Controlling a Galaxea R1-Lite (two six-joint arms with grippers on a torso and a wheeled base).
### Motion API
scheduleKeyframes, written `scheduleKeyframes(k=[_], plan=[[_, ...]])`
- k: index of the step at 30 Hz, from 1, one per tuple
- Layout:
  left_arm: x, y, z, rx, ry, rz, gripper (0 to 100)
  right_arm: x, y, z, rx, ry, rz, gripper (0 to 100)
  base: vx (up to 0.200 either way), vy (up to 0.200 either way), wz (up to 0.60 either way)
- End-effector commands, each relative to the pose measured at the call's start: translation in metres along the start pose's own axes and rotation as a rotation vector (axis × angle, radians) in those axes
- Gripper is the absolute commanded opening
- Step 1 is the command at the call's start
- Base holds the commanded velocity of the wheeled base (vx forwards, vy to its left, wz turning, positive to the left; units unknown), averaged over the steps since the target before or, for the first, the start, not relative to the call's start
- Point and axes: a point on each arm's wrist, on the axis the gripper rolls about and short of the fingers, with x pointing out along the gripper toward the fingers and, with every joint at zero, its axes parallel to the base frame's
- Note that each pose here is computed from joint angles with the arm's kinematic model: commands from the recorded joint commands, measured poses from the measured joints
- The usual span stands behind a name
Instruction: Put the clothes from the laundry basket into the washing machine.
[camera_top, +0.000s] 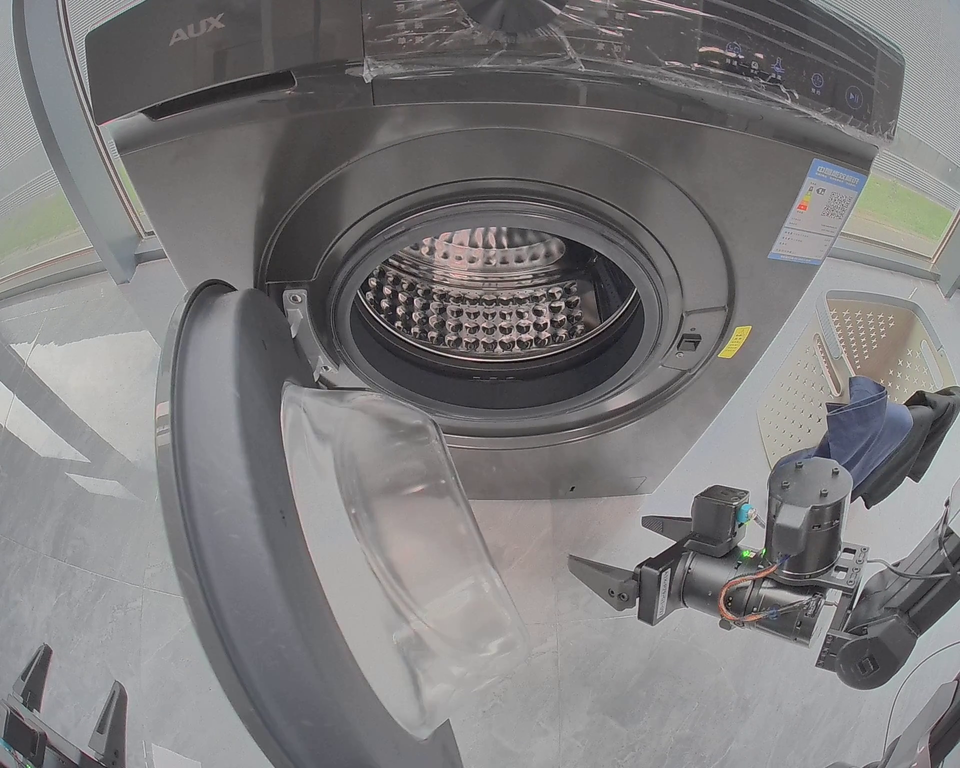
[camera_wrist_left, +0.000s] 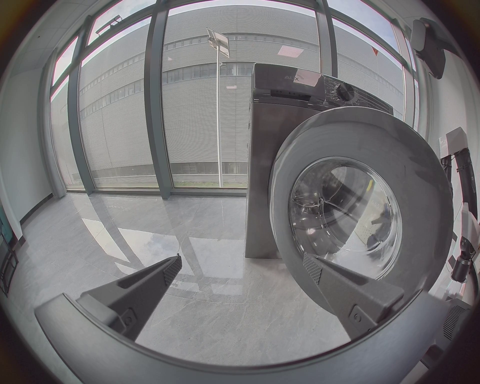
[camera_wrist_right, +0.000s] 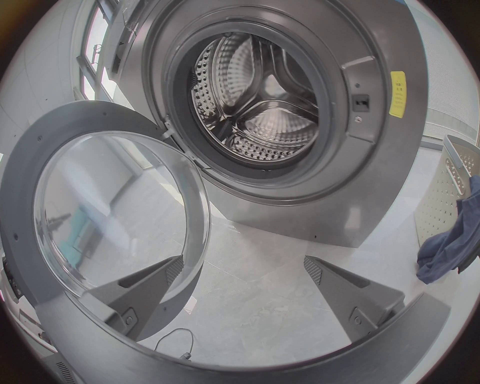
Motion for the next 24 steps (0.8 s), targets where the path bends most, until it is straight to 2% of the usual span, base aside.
scheduleKeyframes(k=[1,7,11,16,22,24], plan=[[0.0,0.0,-0.005,0.0,0.002,0.0,100,0.006,0.002,0.003,-0.002,-0.012,0.007,100,-0.2,0.0,0.0],[0.0,0.0,-0.005,0.0,0.002,0.0,100,0.027,0.006,-0.001,-0.004,0.006,0.014,100,-0.2,0.0,0.0],[0.0,0.0,-0.005,0.0,0.002,0.0,100,0.039,0.006,-0.006,-0.009,0.025,0.015,100,0.0,0.0,0.0],[0.0,0.0,-0.005,0.0,0.002,0.0,100,0.059,0.022,-0.01,-0.022,0.029,0.057,100,0.0,0.0,0.0],[0.0,0.0,-0.005,0.0,0.002,0.002,100,0.069,0.029,-0.009,-0.028,0.013,0.065,100,-0.2,0.0,0.0],[0.0,0.0,-0.005,0.0,0.001,0.002,100,0.072,0.04,-0.008,-0.033,0.004,0.095,100,0.0,0.0,0.0]])
